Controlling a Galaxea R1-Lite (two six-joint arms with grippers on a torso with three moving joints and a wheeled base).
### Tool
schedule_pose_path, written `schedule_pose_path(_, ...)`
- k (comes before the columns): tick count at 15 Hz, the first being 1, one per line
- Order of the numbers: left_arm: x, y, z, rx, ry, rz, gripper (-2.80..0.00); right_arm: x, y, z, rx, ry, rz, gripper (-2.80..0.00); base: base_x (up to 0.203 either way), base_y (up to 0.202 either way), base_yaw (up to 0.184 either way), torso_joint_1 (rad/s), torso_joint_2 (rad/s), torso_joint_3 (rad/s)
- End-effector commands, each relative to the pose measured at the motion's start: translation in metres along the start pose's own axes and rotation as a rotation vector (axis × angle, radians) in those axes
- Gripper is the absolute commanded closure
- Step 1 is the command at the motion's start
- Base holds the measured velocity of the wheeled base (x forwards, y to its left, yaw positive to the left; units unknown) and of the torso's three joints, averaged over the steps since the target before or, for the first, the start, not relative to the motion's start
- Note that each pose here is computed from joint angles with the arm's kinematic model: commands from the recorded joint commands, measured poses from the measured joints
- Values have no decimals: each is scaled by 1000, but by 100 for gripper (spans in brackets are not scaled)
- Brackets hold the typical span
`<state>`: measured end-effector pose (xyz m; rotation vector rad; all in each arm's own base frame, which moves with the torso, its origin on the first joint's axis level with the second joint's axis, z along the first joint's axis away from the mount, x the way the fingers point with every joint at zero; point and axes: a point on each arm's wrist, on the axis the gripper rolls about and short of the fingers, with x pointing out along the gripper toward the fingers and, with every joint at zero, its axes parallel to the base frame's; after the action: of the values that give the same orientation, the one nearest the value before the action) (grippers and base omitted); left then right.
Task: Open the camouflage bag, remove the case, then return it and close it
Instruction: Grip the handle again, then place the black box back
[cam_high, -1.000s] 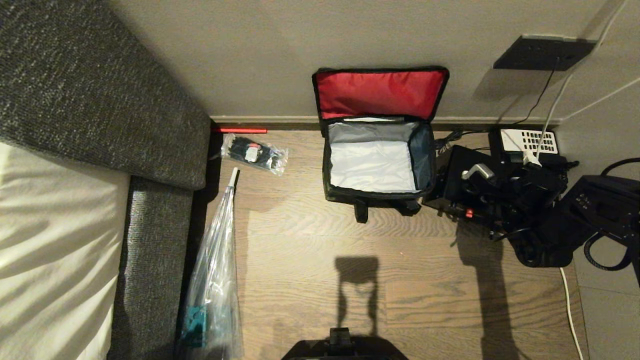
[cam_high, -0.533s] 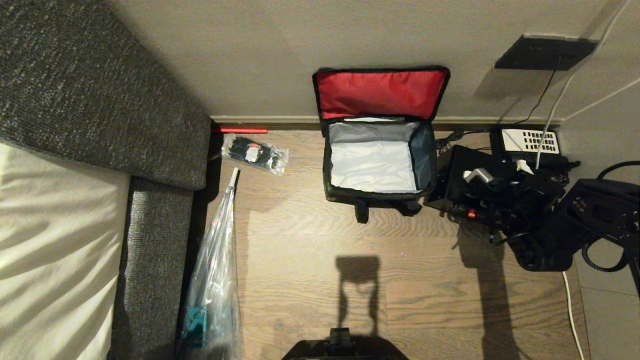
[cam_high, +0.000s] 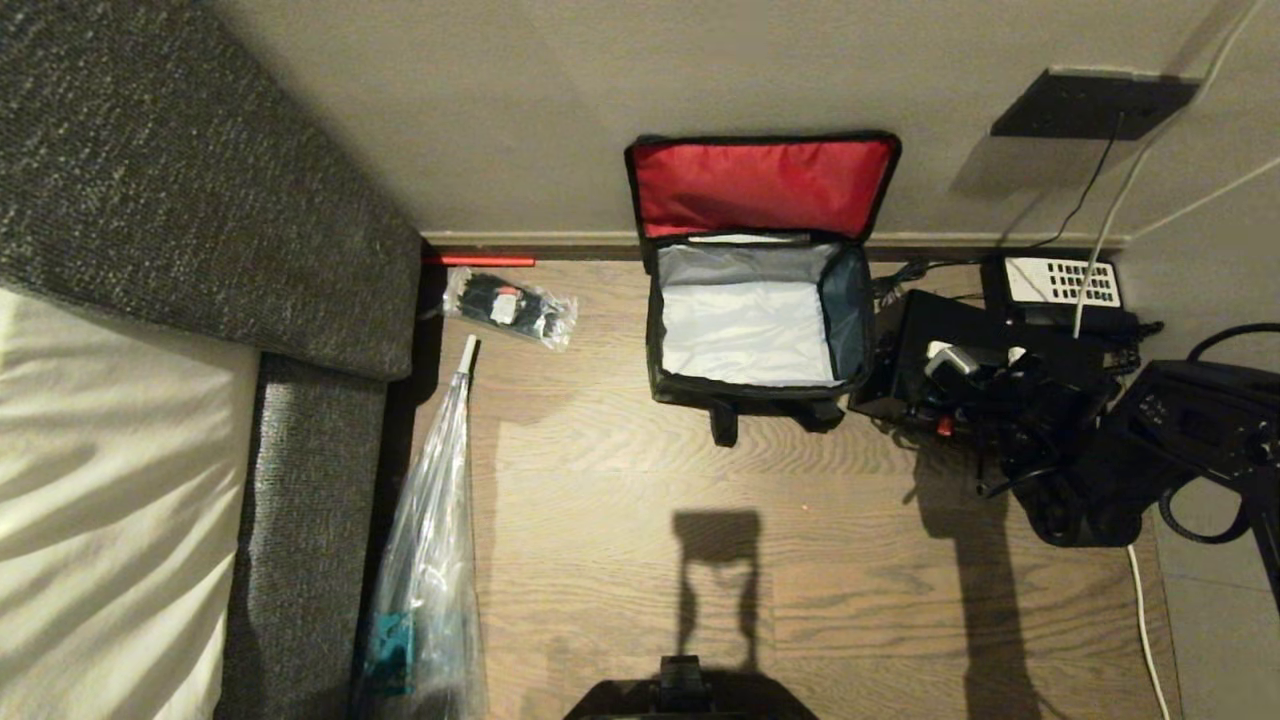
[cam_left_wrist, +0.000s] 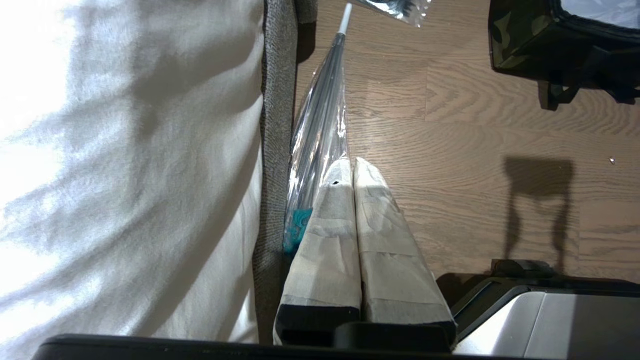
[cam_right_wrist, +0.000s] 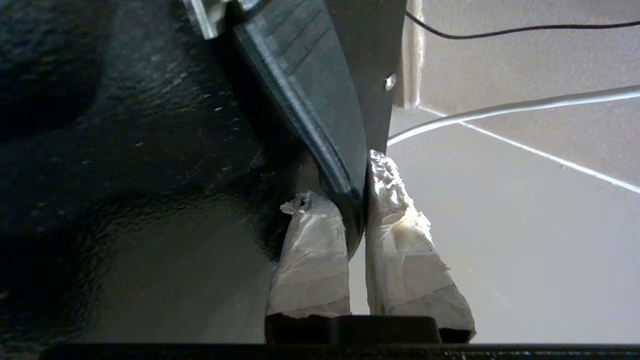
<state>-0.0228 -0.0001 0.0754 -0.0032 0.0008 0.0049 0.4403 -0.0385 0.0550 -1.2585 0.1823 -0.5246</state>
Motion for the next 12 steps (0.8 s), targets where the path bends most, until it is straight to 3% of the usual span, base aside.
schedule_pose_path(1,0,0,0,0,-1,0,0,-3,-24,9,20,-20,-54,0,0,0,0,0,0,0)
schedule_pose_path(7,0,0,0,0,-2,0,0,-17,-91,20,21,-65,-164,0,0,0,0,0,0,0)
schedule_pose_path(12,0,0,0,-1,-2,0,0,-23,-125,26,-9,-83,-236,0,0,0,0,0,0,0)
